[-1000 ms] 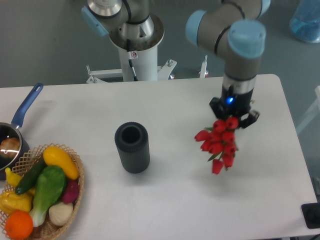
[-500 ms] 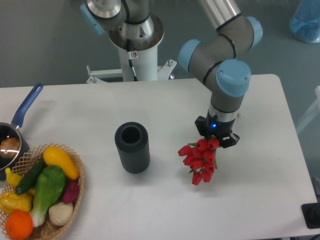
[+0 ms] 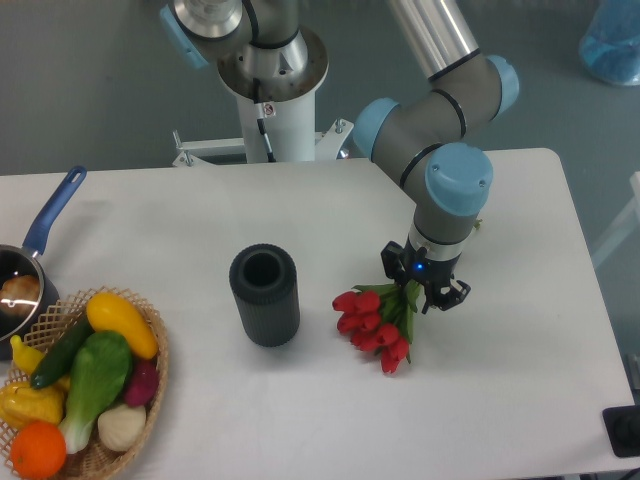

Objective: Place the flowers on the table

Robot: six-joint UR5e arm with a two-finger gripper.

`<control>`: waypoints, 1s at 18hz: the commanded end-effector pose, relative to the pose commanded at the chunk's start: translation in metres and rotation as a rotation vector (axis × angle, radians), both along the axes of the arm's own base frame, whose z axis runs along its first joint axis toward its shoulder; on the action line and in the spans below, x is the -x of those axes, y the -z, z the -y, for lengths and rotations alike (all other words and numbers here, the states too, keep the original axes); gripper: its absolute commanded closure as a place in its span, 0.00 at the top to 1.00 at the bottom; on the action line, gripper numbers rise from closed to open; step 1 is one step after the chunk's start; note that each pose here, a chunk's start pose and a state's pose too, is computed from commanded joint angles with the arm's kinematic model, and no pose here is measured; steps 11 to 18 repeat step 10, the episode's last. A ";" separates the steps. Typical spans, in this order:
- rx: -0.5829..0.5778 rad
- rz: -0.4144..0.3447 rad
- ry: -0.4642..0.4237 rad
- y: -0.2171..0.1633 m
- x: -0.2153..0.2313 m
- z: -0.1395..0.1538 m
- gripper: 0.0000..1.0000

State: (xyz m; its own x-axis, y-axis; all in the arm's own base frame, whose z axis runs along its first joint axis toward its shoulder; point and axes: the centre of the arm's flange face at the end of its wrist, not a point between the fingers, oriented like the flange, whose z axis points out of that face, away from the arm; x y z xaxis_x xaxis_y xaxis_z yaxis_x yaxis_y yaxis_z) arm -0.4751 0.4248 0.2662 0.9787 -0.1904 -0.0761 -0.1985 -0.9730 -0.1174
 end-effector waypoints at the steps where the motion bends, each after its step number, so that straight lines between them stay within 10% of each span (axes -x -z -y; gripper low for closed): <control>1: -0.019 -0.034 -0.005 -0.008 0.006 -0.003 1.00; 10: -0.108 -0.198 -0.046 -0.078 0.026 0.008 1.00; 18: -0.108 -0.198 -0.046 -0.078 0.026 0.008 1.00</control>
